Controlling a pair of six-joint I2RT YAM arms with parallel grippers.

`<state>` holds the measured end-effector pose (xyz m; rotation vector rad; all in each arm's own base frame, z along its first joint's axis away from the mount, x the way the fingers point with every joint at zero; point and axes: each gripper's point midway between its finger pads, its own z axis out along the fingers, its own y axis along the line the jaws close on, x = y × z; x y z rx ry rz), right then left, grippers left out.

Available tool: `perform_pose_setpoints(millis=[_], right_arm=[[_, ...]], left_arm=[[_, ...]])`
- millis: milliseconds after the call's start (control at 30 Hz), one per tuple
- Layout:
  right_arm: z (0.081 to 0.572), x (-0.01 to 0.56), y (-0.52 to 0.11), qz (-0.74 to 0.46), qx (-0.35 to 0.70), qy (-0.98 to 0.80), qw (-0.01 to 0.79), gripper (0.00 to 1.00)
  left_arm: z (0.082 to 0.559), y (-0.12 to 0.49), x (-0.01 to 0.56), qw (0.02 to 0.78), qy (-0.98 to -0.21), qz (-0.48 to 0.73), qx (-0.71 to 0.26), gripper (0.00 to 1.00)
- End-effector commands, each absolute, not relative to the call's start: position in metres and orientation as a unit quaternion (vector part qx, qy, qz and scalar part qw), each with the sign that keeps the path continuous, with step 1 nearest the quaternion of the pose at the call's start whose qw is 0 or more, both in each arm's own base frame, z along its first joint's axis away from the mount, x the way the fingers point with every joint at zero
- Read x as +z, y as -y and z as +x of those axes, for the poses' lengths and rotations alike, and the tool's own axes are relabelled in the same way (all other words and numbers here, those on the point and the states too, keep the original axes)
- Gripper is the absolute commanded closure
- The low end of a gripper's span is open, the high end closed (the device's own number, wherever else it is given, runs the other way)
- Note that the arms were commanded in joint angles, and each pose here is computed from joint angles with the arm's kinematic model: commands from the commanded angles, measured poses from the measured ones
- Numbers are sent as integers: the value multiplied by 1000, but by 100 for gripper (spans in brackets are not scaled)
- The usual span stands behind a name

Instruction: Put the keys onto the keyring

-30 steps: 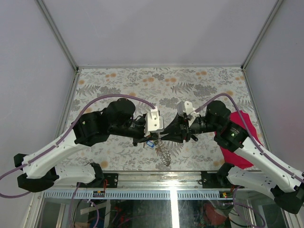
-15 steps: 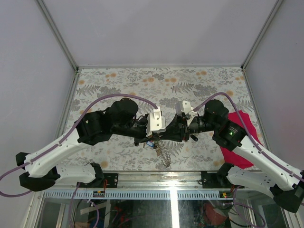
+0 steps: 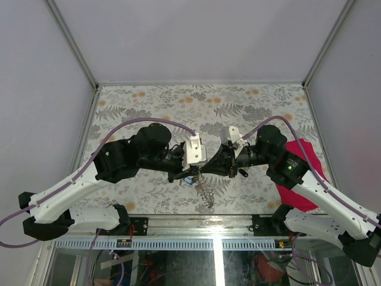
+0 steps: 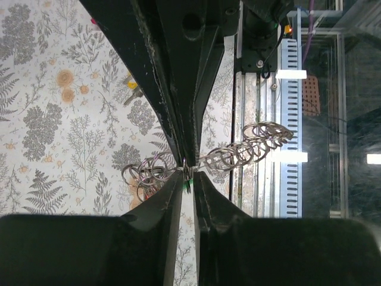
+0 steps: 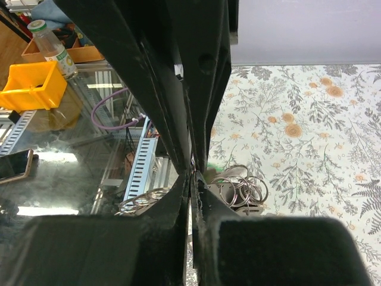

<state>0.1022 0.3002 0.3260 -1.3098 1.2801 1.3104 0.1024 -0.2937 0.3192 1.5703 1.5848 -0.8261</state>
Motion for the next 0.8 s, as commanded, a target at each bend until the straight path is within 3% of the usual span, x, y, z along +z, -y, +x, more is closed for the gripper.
perform_pose_setpoints(millis=[0, 100, 400, 667, 767], right_arm=[[101, 365, -295, -519, 521, -477, 480, 100], [99, 368, -293, -520, 521, -475, 483, 100], [101, 374, -292, -510, 519, -473, 497, 100], [99, 381, -290, -505, 522, -467, 505, 100], [99, 381, -290, -505, 524, -465, 504, 100]], left_arm=[[101, 299, 353, 432, -584, 591, -352, 81], [98, 298, 352, 432, -581, 589, -359, 75], [98, 297, 346, 428, -583, 591, -357, 71], [100, 299, 338, 423, -589, 590, -355, 71], [100, 300, 338, 423, -589, 590, -355, 76]])
